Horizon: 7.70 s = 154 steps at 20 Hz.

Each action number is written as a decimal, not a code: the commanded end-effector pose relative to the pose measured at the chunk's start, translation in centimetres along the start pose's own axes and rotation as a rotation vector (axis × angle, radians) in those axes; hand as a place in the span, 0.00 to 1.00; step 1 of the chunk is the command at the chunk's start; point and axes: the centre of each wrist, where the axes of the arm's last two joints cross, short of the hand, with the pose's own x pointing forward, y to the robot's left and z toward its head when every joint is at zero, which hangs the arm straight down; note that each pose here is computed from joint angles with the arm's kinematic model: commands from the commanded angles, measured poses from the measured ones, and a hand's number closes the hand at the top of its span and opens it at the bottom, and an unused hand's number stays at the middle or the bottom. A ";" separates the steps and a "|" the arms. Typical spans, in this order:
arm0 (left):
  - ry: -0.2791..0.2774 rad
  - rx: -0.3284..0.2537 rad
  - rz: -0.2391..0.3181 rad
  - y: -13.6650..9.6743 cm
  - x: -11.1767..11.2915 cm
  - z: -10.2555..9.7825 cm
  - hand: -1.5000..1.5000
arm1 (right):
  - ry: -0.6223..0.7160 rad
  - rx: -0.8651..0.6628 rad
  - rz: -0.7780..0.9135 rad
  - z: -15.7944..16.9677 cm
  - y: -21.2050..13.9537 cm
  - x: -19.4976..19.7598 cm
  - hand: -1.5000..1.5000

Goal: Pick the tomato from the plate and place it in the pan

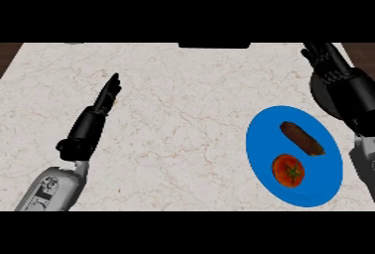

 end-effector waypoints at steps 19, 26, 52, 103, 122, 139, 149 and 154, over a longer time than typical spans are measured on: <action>0.089 0.054 0.244 -4.1 -1.6 4.6 0.50 | -0.366 0.370 0.087 11.6 -14.4 -6.8 0.00; 0.118 0.063 0.242 -3.1 -2.3 5.6 0.50 | -0.290 0.587 0.326 9.9 -10.8 -4.6 0.00; 0.090 0.065 0.246 -2.8 -2.7 5.3 0.50 | -0.087 0.808 0.876 9.9 0.8 -8.4 0.00; 0.106 0.069 0.233 -4.9 -1.5 5.3 0.50 | 0.349 -0.254 0.904 2.5 4.6 -7.2 1.00; 0.087 0.033 0.239 -4.4 -2.5 6.3 0.50 | 0.465 -0.687 0.751 1.5 -5.8 -11.2 1.00; 0.042 0.003 0.270 -5.0 -0.7 3.2 0.50 | 0.392 -0.963 0.825 4.0 -16.4 -14.3 1.00; 0.013 -0.032 0.247 -5.7 0.0 3.0 0.50 | 0.753 -0.533 0.585 5.6 -14.8 -16.8 0.00; 0.027 -0.015 0.254 -6.1 -0.4 3.2 0.50 | 0.633 -0.579 0.523 4.1 -16.0 -15.4 0.00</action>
